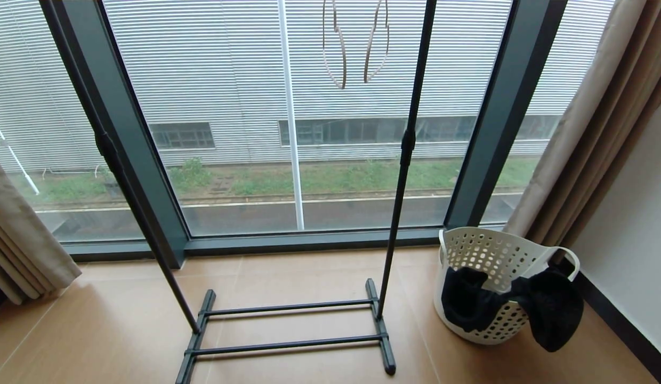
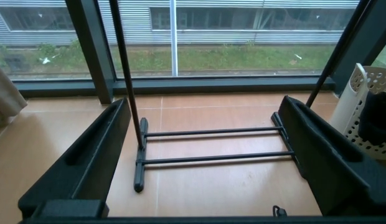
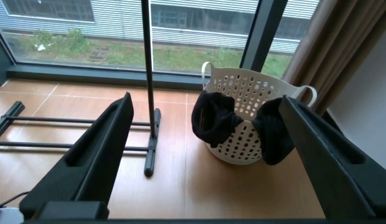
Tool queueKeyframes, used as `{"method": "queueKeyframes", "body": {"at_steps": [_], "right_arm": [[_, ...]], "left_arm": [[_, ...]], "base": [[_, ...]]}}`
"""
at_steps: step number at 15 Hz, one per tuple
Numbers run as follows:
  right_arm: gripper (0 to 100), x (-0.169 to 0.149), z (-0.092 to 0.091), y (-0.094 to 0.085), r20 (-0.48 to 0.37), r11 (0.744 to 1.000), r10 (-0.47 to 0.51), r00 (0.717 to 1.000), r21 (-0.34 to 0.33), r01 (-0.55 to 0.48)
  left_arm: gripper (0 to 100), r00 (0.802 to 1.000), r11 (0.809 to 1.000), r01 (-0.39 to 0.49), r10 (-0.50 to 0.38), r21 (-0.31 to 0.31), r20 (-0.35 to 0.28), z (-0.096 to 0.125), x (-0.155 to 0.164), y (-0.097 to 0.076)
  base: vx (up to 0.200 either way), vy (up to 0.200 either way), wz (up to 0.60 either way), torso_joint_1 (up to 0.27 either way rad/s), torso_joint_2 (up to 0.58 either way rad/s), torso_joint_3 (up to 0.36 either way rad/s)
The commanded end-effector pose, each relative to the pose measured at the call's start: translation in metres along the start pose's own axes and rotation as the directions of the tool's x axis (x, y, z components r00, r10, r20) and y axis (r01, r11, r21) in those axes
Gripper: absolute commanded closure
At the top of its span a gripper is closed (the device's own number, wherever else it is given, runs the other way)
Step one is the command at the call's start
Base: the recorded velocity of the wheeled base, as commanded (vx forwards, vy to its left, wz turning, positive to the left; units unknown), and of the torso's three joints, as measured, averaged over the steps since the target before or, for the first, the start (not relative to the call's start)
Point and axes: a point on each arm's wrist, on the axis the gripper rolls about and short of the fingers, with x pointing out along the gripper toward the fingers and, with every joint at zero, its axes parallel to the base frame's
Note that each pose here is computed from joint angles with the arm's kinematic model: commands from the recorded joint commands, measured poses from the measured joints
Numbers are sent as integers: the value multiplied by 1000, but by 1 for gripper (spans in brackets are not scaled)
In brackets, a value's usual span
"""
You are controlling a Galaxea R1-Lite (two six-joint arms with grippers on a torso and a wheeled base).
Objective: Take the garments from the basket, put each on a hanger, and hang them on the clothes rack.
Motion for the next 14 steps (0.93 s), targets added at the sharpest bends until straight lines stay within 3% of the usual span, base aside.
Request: {"method": "queueKeyframes", "body": {"at_steps": [1, 8, 14], "right_arm": [[0, 0, 0, 0, -1, 1000, 1, 1000, 0, -1], [0, 0, 0, 0, -1, 1000, 1, 1000, 0, -1], [0, 0, 0, 0, 1, 1000, 1, 1000, 0, -1]], "left_arm": [[0, 1000, 1000, 0, 0, -1, -1, 0, 0, 0], [0, 1000, 1000, 0, 0, 1, -3, 0, 0, 0], [0, 1000, 1000, 0, 0, -1, -3, 0, 0, 0]], "base": [[0, 0, -600, -7, 22, 2], [0, 0, -600, 2, 4, 5], [0, -200, 0, 3, 0, 3]]}}
